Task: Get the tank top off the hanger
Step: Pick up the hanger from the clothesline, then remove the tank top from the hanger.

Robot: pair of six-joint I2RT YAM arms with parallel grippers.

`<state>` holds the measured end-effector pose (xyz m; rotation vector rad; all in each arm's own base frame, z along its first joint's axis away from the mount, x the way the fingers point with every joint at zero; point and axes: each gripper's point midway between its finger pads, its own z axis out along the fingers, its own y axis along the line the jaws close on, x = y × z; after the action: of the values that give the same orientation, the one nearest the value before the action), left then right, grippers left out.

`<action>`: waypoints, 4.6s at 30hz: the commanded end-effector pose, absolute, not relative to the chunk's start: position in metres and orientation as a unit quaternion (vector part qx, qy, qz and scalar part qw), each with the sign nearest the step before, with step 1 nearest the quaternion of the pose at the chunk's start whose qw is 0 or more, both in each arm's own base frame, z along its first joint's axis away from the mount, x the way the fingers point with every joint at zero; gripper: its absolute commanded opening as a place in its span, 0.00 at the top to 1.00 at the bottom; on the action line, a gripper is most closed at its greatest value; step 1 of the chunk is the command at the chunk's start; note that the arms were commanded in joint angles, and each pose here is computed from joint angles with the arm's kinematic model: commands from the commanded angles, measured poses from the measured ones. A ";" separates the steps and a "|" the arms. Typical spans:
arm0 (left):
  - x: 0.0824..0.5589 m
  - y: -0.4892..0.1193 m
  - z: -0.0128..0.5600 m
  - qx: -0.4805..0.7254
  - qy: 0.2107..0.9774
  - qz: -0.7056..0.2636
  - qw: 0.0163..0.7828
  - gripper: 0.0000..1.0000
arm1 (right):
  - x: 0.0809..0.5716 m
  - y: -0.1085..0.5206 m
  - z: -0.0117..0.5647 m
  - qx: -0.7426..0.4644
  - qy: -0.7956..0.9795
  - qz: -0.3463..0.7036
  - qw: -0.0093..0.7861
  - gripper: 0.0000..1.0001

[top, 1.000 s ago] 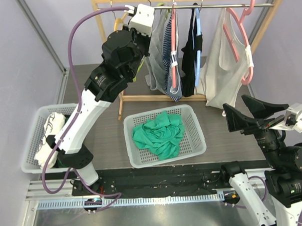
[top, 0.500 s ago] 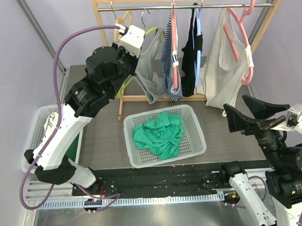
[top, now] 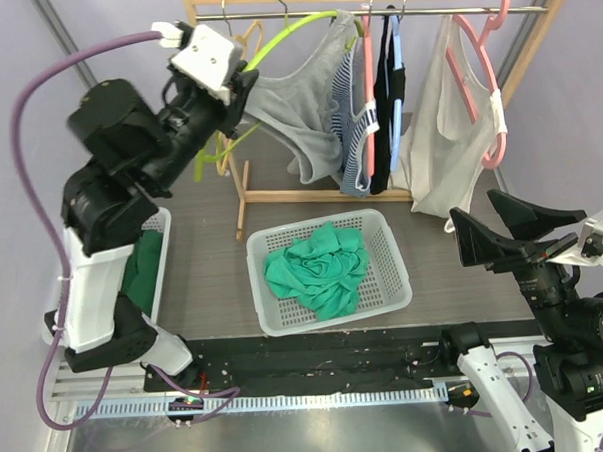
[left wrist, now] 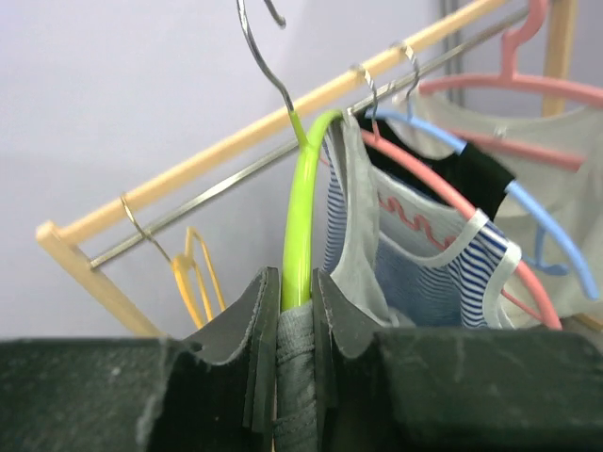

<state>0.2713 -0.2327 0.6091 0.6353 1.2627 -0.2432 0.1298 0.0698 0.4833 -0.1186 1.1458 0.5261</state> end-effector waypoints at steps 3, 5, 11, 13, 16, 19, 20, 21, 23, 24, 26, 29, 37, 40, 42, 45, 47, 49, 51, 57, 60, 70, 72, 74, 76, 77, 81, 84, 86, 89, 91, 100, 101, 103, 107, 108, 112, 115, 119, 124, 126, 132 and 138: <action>0.205 -0.196 0.718 0.263 0.419 -0.176 0.851 1.00 | 0.133 0.073 0.494 -0.056 0.529 0.256 0.807 0.17; 0.198 -0.195 0.725 0.267 0.403 -0.181 0.856 1.00 | 0.135 0.073 0.492 -0.055 0.531 0.255 0.806 0.17; 0.164 -0.184 0.755 0.282 0.332 -0.205 0.877 1.00 | 0.142 0.074 0.485 -0.054 0.539 0.254 0.801 0.17; 0.155 -0.180 0.761 0.283 0.315 -0.213 0.880 1.00 | 0.144 0.075 0.482 -0.053 0.542 0.256 0.799 0.17; 0.139 -0.182 0.767 0.301 0.285 -0.231 0.880 1.00 | 0.146 0.075 0.480 -0.052 0.543 0.255 0.798 0.17; 0.120 -0.179 0.776 0.309 0.252 -0.256 0.881 1.00 | 0.148 0.075 0.477 -0.051 0.546 0.253 0.797 0.17; 0.116 -0.179 0.778 0.308 0.245 -0.268 0.879 1.00 | 0.148 0.075 0.478 -0.052 0.545 0.253 0.797 0.17; 0.112 -0.180 0.781 0.308 0.237 -0.276 0.879 1.00 | 0.149 0.075 0.477 -0.050 0.546 0.252 0.797 0.17; 0.100 -0.174 0.787 0.303 0.217 -0.293 0.881 1.00 | 0.149 0.075 0.477 -0.052 0.547 0.250 0.797 0.17; 0.096 -0.171 0.789 0.297 0.216 -0.309 0.877 1.00 | 0.150 0.075 0.476 -0.052 0.549 0.250 0.796 0.17; 0.092 -0.172 0.787 0.300 0.221 -0.323 0.870 1.00 | 0.150 0.075 0.476 -0.054 0.549 0.248 0.796 0.17; 0.085 -0.170 0.780 0.312 0.230 -0.336 0.859 1.00 | 0.153 0.077 0.474 -0.055 0.555 0.250 0.792 0.17; 0.111 -0.192 0.745 0.354 0.287 -0.303 0.837 1.00 | 0.158 0.085 0.470 -0.063 0.556 0.270 0.784 0.18; 0.117 -0.198 0.745 0.357 0.285 -0.293 0.840 1.00 | 0.159 0.086 0.471 -0.063 0.555 0.274 0.783 0.18; 0.122 -0.204 0.745 0.361 0.282 -0.288 0.841 1.00 | 0.157 0.087 0.473 -0.065 0.554 0.275 0.783 0.18; 0.125 -0.212 0.744 0.368 0.277 -0.291 0.838 1.00 | 0.155 0.085 0.473 -0.066 0.552 0.272 0.785 0.18; 0.121 -0.217 0.744 0.379 0.266 -0.298 0.835 1.00 | 0.154 0.084 0.472 -0.066 0.554 0.269 0.785 0.18; 0.116 -0.218 0.748 0.383 0.250 -0.303 0.836 1.00 | 0.153 0.083 0.471 -0.066 0.553 0.265 0.787 0.18; 0.116 -0.220 0.748 0.381 0.250 -0.309 0.835 1.00 | 0.152 0.081 0.470 -0.063 0.554 0.261 0.788 0.19; 0.147 -0.248 0.669 0.444 0.365 -0.295 0.763 1.00 | 0.143 0.077 0.480 -0.067 0.540 0.251 0.801 0.18; 0.159 -0.255 0.626 0.463 0.414 -0.284 0.731 1.00 | 0.136 0.080 0.487 -0.080 0.538 0.253 0.800 0.19; 0.164 -0.274 0.573 0.524 0.440 -0.282 0.673 1.00 | 0.132 0.082 0.495 -0.079 0.524 0.269 0.804 0.19; 0.164 -0.277 0.568 0.530 0.444 -0.285 0.664 1.00 | 0.137 0.085 0.491 -0.080 0.528 0.275 0.800 0.22; 0.163 -0.278 0.567 0.534 0.443 -0.288 0.660 1.00 | 0.145 0.087 0.486 -0.075 0.533 0.279 0.795 0.24; 0.163 -0.279 0.564 0.537 0.447 -0.289 0.655 1.00 | 0.152 0.087 0.482 -0.065 0.540 0.284 0.789 0.25; 0.163 -0.279 0.563 0.537 0.448 -0.288 0.654 1.00 | 0.155 0.089 0.478 -0.063 0.545 0.290 0.784 0.26; 0.165 -0.277 0.563 0.535 0.449 -0.283 0.657 1.00 | 0.160 0.104 0.471 -0.055 0.543 0.352 0.761 0.29; 0.167 -0.278 0.564 0.535 0.448 -0.279 0.659 1.00 | 0.162 0.119 0.462 -0.046 0.534 0.416 0.735 0.32; 0.167 -0.281 0.563 0.538 0.448 -0.281 0.656 1.00 | 0.167 0.127 0.453 -0.033 0.536 0.454 0.711 0.34; 0.166 -0.282 0.566 0.540 0.444 -0.285 0.656 1.00 | 0.174 0.134 0.446 -0.029 0.535 0.480 0.694 0.35; 0.165 -0.281 0.567 0.540 0.444 -0.286 0.656 1.00 | 0.177 0.135 0.446 -0.026 0.531 0.487 0.693 0.35; 0.163 -0.278 0.568 0.540 0.444 -0.286 0.656 1.00 | 0.192 0.138 0.447 -0.015 0.518 0.503 0.692 0.34; 0.162 -0.278 0.568 0.540 0.444 -0.287 0.655 1.00 | 0.194 0.138 0.446 -0.013 0.517 0.503 0.692 0.34; 0.162 -0.278 0.568 0.540 0.445 -0.287 0.654 1.00 | 0.199 0.139 0.444 -0.012 0.519 0.505 0.689 0.35; 0.161 -0.277 0.568 0.540 0.444 -0.287 0.654 1.00 | 0.199 0.140 0.449 -0.011 0.510 0.515 0.689 0.44; 0.161 -0.278 0.567 0.542 0.445 -0.288 0.652 1.00 | 0.198 0.140 0.450 -0.013 0.509 0.515 0.690 0.48; 0.160 -0.278 0.564 0.544 0.448 -0.288 0.648 1.00 | 0.192 0.138 0.460 -0.020 0.502 0.509 0.699 0.67; 0.161 -0.278 0.563 0.547 0.447 -0.286 0.648 1.00 | 0.190 0.134 0.466 -0.016 0.500 0.497 0.709 0.80; 0.161 -0.277 0.562 0.548 0.447 -0.283 0.649 1.00 | 0.190 0.123 0.467 0.009 0.515 0.468 0.718 0.94; 0.161 -0.275 0.562 0.550 0.445 -0.277 0.650 1.00 | 0.203 0.079 0.455 0.120 0.527 0.389 0.746 0.99; 0.160 -0.275 0.562 0.550 0.445 -0.277 0.650 1.00 | 0.217 0.048 0.435 0.202 0.544 0.328 0.745 0.99; 0.161 -0.274 0.566 0.549 0.442 -0.275 0.654 1.00 | 0.239 0.014 0.383 0.296 0.616 0.213 0.698 0.99; 0.161 -0.273 0.569 0.548 0.440 -0.272 0.658 1.00 | 0.232 0.011 0.351 0.293 0.656 0.185 0.670 0.99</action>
<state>0.1749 -0.2913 0.5213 1.3157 1.1442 -0.6438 0.2365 0.0496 0.3912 0.5363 1.3954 0.6624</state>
